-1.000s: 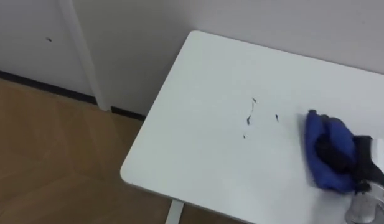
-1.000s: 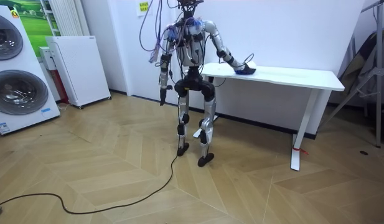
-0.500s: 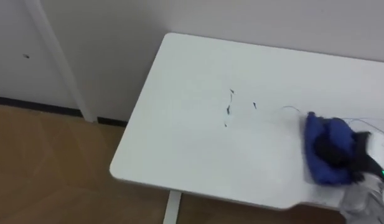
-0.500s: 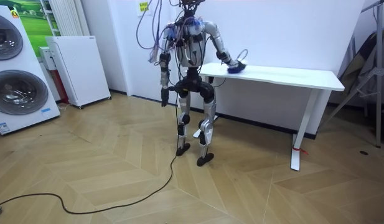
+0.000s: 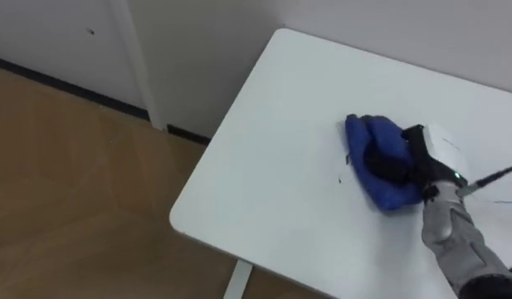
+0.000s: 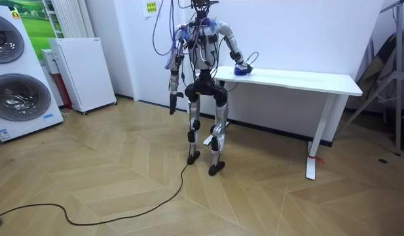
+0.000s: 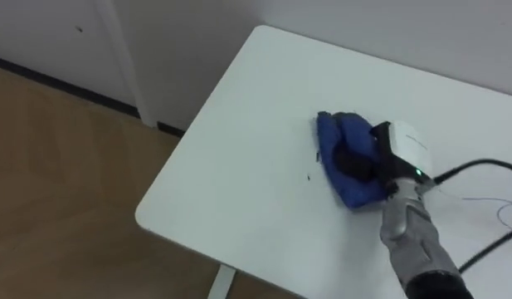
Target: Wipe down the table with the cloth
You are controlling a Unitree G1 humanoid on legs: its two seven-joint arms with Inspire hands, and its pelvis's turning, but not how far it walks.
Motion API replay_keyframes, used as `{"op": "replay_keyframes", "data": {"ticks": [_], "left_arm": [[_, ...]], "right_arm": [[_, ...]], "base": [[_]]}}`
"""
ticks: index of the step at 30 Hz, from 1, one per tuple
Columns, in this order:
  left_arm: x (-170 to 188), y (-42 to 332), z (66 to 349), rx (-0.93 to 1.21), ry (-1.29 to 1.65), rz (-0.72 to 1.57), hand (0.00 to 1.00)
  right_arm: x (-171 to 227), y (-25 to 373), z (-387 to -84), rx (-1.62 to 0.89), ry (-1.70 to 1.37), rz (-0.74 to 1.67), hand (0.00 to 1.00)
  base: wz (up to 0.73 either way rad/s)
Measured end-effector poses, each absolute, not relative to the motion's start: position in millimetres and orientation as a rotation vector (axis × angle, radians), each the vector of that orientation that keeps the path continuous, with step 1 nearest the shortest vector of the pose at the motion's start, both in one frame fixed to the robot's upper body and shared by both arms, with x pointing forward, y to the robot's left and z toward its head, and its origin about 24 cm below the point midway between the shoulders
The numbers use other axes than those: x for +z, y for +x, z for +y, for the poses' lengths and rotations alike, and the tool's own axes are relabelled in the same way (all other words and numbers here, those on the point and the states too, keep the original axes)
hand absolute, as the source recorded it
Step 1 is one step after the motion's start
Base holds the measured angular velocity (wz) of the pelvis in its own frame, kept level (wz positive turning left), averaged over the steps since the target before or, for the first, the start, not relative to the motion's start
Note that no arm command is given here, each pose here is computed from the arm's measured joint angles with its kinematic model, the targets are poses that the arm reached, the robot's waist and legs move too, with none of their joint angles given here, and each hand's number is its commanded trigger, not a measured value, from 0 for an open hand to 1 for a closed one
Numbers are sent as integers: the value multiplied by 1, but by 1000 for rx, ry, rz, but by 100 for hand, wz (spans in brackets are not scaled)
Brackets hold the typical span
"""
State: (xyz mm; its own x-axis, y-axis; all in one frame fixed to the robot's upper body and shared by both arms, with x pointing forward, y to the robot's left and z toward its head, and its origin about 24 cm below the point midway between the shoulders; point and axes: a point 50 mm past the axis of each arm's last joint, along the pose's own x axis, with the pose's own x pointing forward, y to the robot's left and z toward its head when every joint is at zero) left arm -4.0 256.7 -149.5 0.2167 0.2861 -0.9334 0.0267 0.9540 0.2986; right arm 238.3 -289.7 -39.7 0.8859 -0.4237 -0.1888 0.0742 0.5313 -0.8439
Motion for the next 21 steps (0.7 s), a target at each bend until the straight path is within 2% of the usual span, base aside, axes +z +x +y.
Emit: {"op": "replay_keyframes", "data": {"ticks": [3,7,11,14,17,19,21], "left_arm": [[-146,-8,268,256,274,1344,0],[-146,-6,269,265,276,1338,0],[-147,-4,266,243,283,1337,0],[-150,0,256,192,282,1335,0],[-152,6,250,150,288,1327,0],[-154,14,246,114,294,1321,0],[-156,23,240,71,303,1308,0]], "right_arm": [[-55,202,-320,-467,-892,528,100],[-64,166,-350,-630,-834,661,100],[-62,172,-349,-637,-846,662,100],[-52,198,-339,-598,-893,618,100],[-38,236,-300,-443,-995,496,100],[-21,277,-242,-220,-1066,311,100],[-8,301,-199,-91,-1077,202,100]], "base": [[12],[-2],[-24],[-64],[-63],[-40],[9]]}}
